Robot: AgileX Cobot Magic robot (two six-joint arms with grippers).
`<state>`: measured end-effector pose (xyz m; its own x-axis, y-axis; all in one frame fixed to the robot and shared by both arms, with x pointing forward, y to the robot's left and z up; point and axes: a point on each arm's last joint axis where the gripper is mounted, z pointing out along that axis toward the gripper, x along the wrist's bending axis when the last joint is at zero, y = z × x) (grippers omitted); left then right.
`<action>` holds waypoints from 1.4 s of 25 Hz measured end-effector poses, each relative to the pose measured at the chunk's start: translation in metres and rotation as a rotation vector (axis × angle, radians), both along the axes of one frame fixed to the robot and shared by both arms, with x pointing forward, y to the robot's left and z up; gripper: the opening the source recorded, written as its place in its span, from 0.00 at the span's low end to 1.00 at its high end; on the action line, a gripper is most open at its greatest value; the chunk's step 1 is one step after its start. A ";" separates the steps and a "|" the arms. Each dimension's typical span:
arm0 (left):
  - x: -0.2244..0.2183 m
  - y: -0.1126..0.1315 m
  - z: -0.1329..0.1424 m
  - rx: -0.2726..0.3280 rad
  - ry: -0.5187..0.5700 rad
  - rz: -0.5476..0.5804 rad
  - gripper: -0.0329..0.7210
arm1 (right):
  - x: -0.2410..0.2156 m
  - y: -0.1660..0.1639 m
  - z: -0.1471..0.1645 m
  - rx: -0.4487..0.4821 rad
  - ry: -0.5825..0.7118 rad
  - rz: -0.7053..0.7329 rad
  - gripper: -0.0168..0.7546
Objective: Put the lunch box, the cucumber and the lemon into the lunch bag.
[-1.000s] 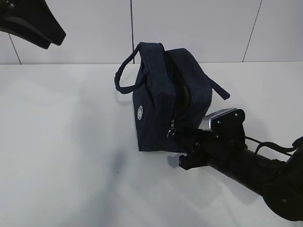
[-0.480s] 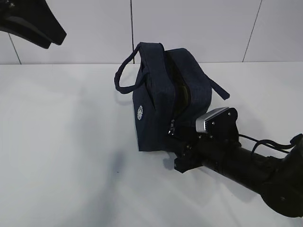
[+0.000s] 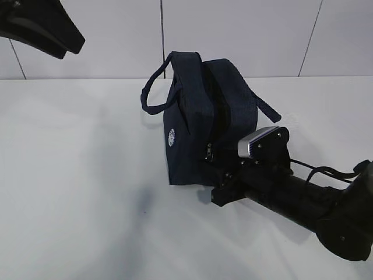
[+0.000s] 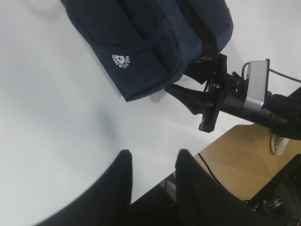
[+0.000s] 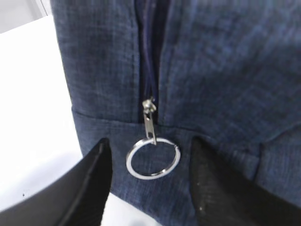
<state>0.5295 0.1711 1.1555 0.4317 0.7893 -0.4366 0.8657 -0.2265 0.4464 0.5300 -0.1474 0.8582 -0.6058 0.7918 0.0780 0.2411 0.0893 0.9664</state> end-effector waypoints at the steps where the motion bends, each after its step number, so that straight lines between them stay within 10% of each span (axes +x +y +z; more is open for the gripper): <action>1: 0.000 0.000 0.000 0.000 0.000 0.000 0.35 | 0.000 0.000 0.000 0.000 -0.002 0.003 0.55; 35: 0.000 0.000 0.000 -0.006 0.002 -0.001 0.35 | 0.018 0.013 -0.014 0.003 -0.020 0.058 0.55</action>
<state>0.5293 0.1707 1.1558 0.4314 0.7866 -0.4417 0.8663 -0.2245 0.4462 0.5485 -0.1342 0.8444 -0.6521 0.7551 0.0675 0.2162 0.0998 0.9712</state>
